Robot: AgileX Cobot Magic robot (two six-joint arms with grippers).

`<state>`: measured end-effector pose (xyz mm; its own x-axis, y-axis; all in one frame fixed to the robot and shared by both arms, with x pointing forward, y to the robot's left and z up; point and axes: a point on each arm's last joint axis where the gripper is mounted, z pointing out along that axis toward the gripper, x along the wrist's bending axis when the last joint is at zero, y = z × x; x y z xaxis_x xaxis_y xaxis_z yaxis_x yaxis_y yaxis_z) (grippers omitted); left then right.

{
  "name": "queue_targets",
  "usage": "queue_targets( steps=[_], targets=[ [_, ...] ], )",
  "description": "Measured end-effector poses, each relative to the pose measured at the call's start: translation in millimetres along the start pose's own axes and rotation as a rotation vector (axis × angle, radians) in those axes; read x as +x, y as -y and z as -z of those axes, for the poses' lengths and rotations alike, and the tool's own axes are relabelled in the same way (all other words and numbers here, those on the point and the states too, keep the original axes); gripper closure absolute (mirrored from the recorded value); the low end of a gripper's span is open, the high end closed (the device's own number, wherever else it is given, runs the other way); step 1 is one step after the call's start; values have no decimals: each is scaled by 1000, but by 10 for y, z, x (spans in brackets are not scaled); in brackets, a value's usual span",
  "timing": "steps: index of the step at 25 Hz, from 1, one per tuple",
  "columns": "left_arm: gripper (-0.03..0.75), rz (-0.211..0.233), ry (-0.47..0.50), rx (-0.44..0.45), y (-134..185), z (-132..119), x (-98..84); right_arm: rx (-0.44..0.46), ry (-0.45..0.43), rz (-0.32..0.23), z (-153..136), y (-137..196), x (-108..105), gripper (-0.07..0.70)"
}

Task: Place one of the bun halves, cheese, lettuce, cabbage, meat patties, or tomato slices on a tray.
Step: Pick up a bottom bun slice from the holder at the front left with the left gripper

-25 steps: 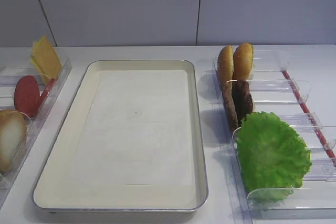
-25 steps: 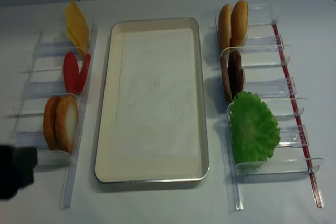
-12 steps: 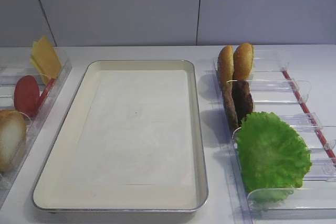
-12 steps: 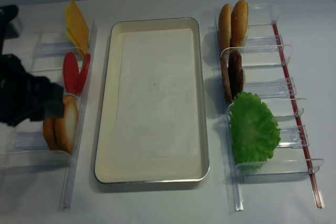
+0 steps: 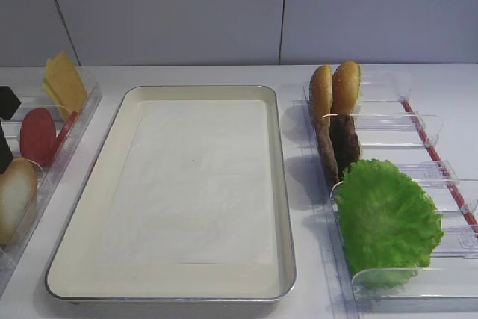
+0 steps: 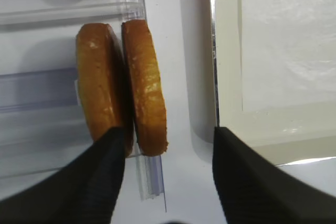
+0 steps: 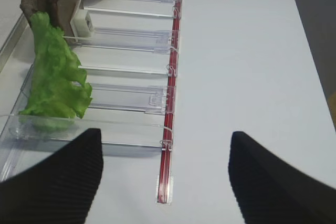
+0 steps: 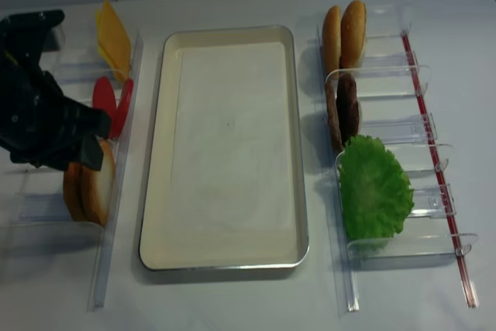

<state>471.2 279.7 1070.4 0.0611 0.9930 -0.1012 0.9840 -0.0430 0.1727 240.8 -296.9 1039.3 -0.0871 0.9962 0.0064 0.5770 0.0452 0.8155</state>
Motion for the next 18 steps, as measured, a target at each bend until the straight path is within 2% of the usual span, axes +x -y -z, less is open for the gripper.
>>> queue_targets(
  steps=[10, 18],
  targets=[
    [386, -15, 16, -4, -18, -13, -14, 0, 4, -1, 0, 0, -4, 110],
    [387, -12, 18, 73, -100, -205, -4, 0, 4, 1, 0, 0, -4, 110]
  ],
)
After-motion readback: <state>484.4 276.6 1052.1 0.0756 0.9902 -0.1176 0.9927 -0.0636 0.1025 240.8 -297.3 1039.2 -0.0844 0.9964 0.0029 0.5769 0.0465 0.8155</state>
